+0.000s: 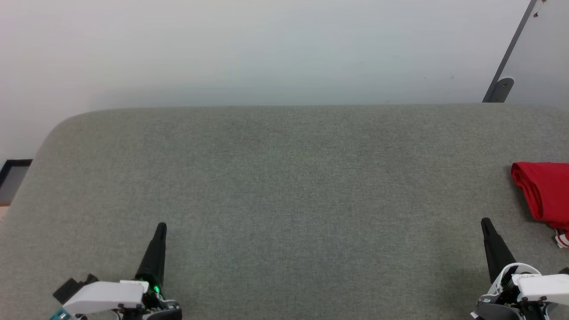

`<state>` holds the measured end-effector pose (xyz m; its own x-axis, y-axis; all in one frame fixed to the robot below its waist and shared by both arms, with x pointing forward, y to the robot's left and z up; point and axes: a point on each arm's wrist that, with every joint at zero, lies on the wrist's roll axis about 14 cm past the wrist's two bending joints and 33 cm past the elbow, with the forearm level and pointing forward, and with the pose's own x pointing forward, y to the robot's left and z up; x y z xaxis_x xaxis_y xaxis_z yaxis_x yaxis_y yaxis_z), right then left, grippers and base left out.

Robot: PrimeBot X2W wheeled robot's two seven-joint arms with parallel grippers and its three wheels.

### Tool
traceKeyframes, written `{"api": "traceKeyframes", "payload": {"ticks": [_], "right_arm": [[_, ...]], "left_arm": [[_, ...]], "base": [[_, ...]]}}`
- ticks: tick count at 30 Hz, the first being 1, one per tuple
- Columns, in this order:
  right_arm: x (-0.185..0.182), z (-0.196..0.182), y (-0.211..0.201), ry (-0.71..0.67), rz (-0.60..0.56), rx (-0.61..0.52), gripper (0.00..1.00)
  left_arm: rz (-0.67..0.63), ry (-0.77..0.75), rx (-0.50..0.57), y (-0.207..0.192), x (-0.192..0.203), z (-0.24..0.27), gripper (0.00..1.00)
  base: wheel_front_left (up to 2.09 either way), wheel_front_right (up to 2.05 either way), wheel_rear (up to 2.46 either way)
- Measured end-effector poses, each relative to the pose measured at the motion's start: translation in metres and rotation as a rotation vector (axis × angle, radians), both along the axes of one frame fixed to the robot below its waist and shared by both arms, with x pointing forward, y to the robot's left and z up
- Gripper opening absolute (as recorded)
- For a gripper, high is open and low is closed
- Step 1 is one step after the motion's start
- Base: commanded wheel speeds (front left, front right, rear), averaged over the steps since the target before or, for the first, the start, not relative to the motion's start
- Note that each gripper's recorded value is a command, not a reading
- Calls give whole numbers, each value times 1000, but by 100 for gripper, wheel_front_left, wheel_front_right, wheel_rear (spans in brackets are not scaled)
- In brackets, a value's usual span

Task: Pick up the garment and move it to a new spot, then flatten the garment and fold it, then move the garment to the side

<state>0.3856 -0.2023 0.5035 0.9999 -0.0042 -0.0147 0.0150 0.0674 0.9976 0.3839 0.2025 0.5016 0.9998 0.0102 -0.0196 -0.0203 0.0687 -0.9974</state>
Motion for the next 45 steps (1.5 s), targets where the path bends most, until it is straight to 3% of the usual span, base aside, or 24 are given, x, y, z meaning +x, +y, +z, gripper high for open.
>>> {"api": "traceKeyframes", "payload": {"ticks": [11,45], "right_arm": [[2,0,2,-4,3,66,0],[3,2,2,-10,3,68,0]], "left_arm": [[-11,-12,-69,-3,4,3,0],[-10,-12,-71,-3,4,3,0]], "base": [[0,0,0],[0,0,0]]}}
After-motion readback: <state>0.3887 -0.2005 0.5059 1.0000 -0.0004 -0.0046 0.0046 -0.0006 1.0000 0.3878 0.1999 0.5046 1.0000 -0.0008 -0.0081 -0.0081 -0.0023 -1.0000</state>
